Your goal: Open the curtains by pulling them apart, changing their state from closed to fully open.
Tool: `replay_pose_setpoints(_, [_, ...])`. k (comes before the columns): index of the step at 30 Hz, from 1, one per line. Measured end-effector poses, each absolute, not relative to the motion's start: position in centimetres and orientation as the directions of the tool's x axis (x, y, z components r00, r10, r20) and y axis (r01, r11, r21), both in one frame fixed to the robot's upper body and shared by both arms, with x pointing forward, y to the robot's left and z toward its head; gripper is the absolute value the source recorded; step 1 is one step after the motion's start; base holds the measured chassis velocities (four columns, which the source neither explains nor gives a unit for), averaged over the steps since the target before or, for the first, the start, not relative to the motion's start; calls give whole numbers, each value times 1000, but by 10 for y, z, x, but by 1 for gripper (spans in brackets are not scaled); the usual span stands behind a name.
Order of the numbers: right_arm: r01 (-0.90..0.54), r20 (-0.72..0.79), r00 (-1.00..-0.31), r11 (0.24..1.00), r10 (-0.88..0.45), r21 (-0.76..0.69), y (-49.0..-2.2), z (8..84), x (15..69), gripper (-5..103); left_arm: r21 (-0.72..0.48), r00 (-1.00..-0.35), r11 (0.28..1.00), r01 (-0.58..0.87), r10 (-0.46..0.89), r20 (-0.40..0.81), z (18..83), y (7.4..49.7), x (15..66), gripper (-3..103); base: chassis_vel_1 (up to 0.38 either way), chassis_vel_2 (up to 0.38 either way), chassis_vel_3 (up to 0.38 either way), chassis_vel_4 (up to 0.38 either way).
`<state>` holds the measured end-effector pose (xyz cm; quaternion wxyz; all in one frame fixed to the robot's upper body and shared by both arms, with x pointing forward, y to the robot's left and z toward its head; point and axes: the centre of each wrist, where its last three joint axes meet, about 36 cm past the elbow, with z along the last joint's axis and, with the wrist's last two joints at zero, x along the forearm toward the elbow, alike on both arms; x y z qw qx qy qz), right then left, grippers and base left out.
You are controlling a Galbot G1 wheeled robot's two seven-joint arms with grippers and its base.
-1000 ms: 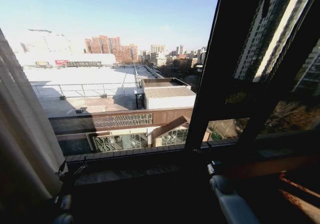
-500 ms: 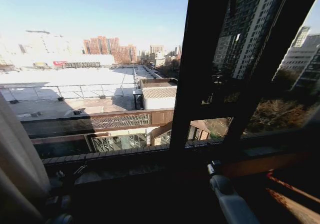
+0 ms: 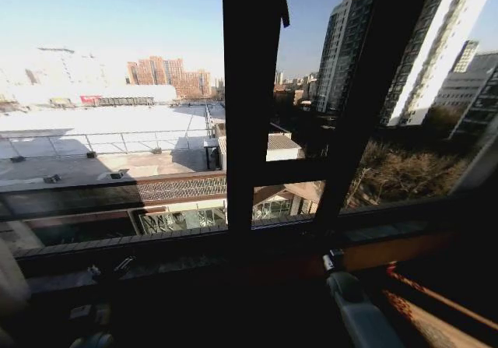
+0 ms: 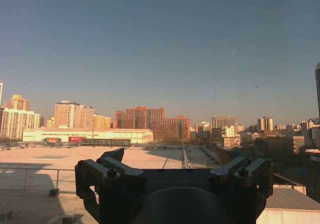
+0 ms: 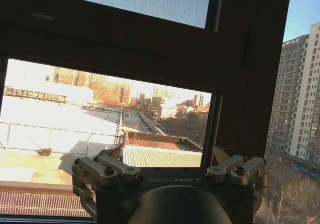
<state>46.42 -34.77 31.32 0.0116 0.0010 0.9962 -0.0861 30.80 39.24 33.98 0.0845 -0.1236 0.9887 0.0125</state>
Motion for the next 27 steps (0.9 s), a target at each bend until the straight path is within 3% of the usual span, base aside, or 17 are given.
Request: replay_pose_setpoints(27, [4,-23,-1000,985,0,-171,-348,313,464,100,4,-955,969,-247,-243,-170,340,392,308,100,-355,-352,353,351])
